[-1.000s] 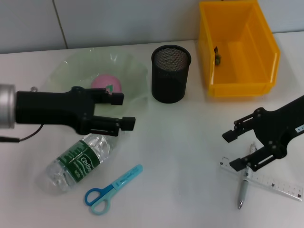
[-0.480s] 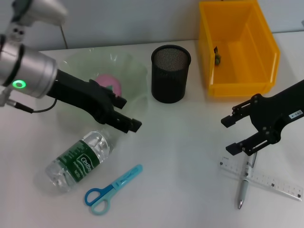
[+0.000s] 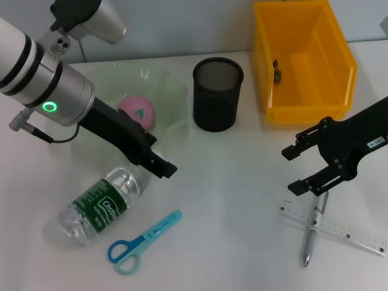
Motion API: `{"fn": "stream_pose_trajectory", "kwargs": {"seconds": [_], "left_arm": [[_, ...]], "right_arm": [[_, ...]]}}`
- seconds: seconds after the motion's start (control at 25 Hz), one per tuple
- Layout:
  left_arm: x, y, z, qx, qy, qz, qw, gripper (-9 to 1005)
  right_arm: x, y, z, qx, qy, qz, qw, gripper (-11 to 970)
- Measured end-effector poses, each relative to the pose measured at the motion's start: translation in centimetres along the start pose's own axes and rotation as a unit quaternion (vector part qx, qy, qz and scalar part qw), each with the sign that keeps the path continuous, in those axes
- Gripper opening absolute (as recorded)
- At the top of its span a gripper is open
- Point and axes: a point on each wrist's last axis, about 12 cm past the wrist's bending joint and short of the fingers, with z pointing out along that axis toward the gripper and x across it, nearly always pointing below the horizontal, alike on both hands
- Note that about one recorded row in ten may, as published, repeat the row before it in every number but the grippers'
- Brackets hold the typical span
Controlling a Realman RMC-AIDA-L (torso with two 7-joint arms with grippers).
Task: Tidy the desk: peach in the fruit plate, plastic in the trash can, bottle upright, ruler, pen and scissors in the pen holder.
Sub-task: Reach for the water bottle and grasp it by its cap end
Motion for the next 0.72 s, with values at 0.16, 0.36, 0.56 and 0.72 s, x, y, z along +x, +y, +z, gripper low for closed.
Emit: {"fn": "stream_pose_trajectory", "kwargs": {"seconds": [0.16, 0.36, 0.56, 0.72], "left_arm": [[0.4, -0.5, -0.6, 0.012, -0.018, 0.014, 1.0, 860], [1.9, -0.9, -2.1, 0.009, -0.052, 0.013, 0.999, 859], [3.6, -1.1, -2.8, 0.006, -0.081, -0.013, 0.997, 859], [4.7, -1.4, -2.2, 0.017, -0.08, -0.048, 0.995, 859]], "right_arm": [[0.2, 0.2, -0.3, -0.001, -0.001, -0.001, 1.0, 759], [0.5, 1.0, -0.3, -0.002, -0.01, 0.013, 1.0, 759], [0.9, 1.9, -0.2, -0.01, -0.047, 0.03, 0.998, 759], [1.5, 2.6, -0.4, -0.015, -0.07, 0.041, 0.997, 759]]}}
